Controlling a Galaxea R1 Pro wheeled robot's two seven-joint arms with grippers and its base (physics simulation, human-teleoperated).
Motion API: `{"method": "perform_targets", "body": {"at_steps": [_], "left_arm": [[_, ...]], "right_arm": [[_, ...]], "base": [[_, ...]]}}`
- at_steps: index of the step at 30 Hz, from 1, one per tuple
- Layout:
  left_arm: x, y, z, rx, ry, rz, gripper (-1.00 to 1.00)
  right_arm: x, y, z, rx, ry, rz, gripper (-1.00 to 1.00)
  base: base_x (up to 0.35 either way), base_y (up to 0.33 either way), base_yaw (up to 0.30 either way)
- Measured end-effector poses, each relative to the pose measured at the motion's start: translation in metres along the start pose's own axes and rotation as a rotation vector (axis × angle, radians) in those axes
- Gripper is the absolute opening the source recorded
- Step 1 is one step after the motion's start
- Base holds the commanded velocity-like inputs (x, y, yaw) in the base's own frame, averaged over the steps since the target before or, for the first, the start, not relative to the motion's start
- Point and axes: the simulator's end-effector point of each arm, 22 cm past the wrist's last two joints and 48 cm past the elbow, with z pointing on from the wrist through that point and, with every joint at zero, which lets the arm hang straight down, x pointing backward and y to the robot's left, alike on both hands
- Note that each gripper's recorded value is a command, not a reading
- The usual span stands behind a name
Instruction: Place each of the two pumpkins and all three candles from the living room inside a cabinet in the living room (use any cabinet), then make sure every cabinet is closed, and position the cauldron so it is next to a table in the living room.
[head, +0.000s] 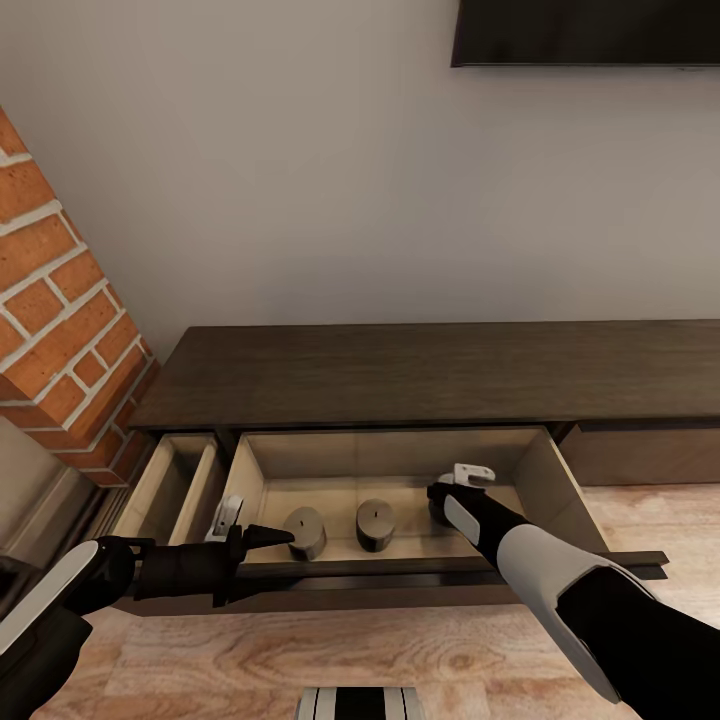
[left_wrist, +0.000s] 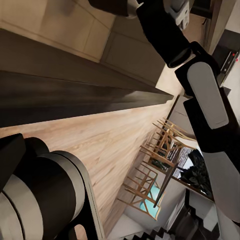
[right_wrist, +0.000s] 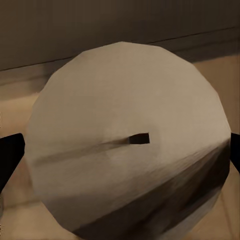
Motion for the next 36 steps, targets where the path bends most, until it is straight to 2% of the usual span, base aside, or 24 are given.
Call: {"method": "perform_targets", "body": {"at_steps": [6,14,20,29,36], "left_arm": [[0.000,0.000,0.000,0.001,0.000,0.000,1.00],[0.001,0.000,0.001,0.001,0.002,0.000,1.00],[0.001,0.000,0.000,-0.001,0.001,0.000,1.00],[0.000,0.000,0.000,-0.001,0.001,0.000,1.00],[0.003,-0.011,-0.005,0.008,-0.009,0.025,1.00]], "right_arm": [[0.008,-0.001,0.000,0.004,0.033,-0.010,1.00],[0.052,-0.005,-0.009,0.028,0.252,-0.095,1.00],[0.070,0.024,-0.024,0.017,0.336,-0.144,1.00],[0.064,0.030,-0.026,0.012,0.342,-0.146,1.00],[0.049,0.030,-0.037,0.010,0.313,-0.141,1.00]], "base": [[0.000,0.000,0.000],[0.000,0.000,0.000],[0.000,0.000,0.000],[0.000,0.000,0.000],[0.000,0.000,0.000]]}}
